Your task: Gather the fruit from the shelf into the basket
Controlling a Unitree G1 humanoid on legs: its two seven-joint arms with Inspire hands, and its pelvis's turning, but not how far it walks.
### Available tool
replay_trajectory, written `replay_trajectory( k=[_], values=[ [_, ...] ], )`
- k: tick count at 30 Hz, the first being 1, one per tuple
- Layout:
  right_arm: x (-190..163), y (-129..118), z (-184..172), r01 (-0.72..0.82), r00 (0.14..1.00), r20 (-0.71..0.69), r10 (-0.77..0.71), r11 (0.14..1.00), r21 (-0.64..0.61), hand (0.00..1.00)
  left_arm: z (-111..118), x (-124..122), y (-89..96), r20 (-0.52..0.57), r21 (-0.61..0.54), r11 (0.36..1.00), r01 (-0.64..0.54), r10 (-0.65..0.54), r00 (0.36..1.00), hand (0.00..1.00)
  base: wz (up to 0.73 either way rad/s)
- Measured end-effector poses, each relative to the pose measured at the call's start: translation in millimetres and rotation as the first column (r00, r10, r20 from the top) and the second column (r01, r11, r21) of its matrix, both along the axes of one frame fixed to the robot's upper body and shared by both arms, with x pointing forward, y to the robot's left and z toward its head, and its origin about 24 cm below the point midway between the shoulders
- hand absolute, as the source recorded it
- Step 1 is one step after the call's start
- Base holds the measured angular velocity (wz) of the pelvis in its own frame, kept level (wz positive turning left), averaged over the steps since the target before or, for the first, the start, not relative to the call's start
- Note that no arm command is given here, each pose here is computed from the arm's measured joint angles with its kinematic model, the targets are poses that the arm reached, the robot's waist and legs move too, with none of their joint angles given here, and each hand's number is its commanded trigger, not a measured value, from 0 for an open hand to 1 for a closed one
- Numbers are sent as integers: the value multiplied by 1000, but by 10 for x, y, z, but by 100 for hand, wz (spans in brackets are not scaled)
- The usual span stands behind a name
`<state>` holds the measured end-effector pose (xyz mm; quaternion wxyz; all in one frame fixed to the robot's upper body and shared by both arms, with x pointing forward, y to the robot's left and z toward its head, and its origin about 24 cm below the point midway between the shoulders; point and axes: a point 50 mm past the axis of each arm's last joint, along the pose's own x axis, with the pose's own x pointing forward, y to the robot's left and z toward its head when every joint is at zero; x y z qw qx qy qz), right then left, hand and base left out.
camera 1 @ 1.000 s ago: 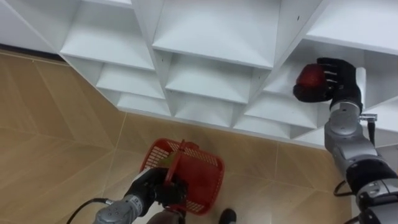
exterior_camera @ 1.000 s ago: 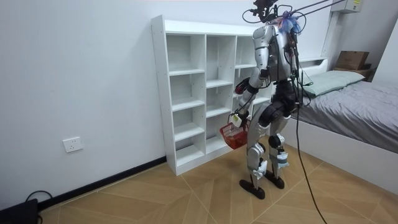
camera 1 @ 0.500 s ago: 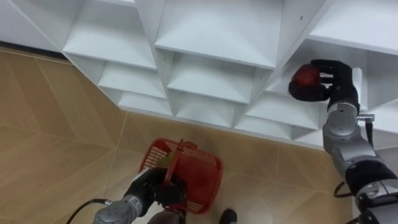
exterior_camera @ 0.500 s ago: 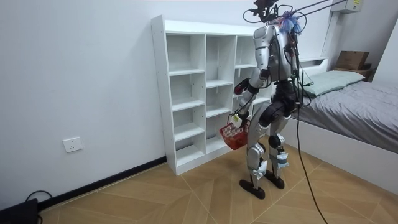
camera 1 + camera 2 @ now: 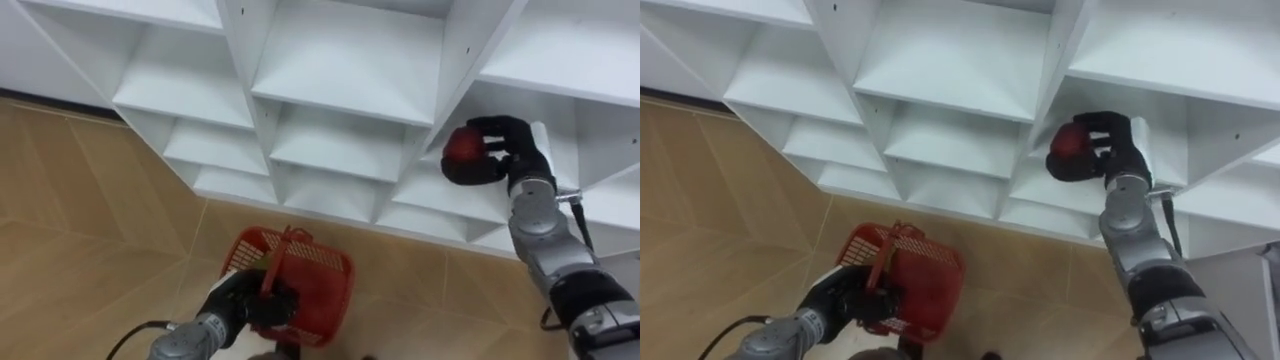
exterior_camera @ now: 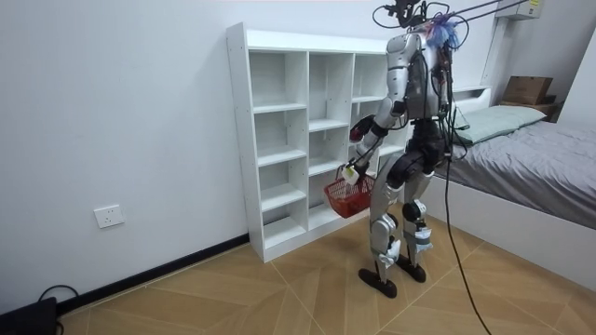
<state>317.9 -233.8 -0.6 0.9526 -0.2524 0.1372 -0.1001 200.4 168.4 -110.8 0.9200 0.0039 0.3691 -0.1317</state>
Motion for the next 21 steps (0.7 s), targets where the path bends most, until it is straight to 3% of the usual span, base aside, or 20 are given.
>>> replay_trajectory(
  k=[8,21],
  values=[
    [-285,164,-57,-130,991,39,128,990,59,100,18,-50,112,22,-13,997,-80,80,997,100,5],
    [-661,558,-195,-356,932,9,363,907,223,100,105,-41,38,81,-56,994,-97,102,992,100,-9]
  ],
)
